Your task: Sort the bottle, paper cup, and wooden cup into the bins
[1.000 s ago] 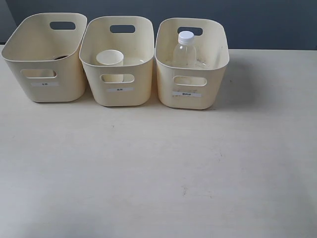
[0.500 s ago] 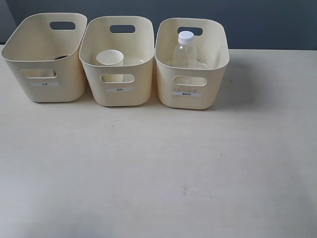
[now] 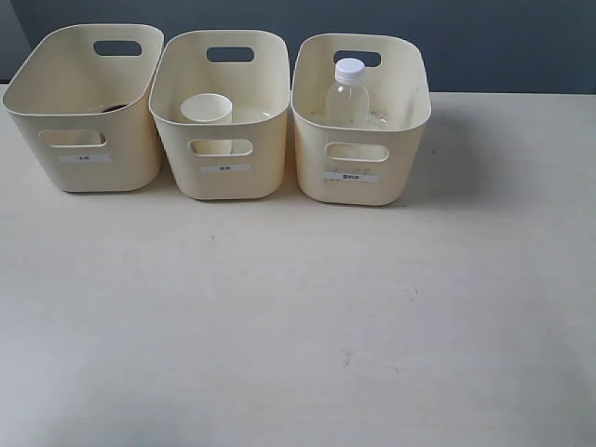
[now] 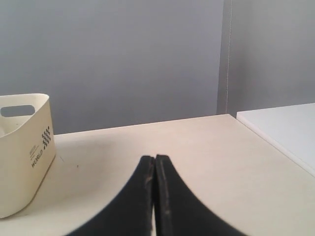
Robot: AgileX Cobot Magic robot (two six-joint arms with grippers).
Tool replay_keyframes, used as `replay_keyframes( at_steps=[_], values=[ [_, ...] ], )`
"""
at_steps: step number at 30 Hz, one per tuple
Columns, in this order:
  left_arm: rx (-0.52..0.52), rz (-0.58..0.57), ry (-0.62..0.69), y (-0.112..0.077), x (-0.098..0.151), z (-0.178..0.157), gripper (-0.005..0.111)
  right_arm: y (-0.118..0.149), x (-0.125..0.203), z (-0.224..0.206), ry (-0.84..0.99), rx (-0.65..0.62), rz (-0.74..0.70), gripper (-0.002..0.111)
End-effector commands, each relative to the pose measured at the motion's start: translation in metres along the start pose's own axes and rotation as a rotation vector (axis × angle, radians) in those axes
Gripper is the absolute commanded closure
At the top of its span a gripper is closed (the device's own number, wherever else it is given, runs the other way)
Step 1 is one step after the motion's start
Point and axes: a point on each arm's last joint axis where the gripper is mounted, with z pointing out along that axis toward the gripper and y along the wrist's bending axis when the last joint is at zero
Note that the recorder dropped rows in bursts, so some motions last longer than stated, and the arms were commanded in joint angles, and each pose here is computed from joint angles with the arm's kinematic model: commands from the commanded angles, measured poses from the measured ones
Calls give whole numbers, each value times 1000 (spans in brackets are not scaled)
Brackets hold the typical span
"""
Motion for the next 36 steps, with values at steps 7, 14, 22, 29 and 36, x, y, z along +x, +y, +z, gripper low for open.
replay_keyframes(
  at_steps=[7, 14, 22, 29, 36],
  values=[
    [2, -2, -18, 0, -2, 0, 107, 0, 8, -1, 76, 1, 21, 109],
    [2, -2, -18, 0, -2, 0, 107, -1, 7, -1, 67, 8, -21, 109],
    [2, -2, -18, 0, -2, 0, 107, 5, -7, -1, -89, -90, -35, 109],
    [2, -2, -18, 0, -2, 0, 107, 3, -8, -1, -93, -53, -33, 109],
    [2, -2, -18, 0, -2, 0, 107, 3, -8, -1, -93, -53, -31, 109]
  ],
)
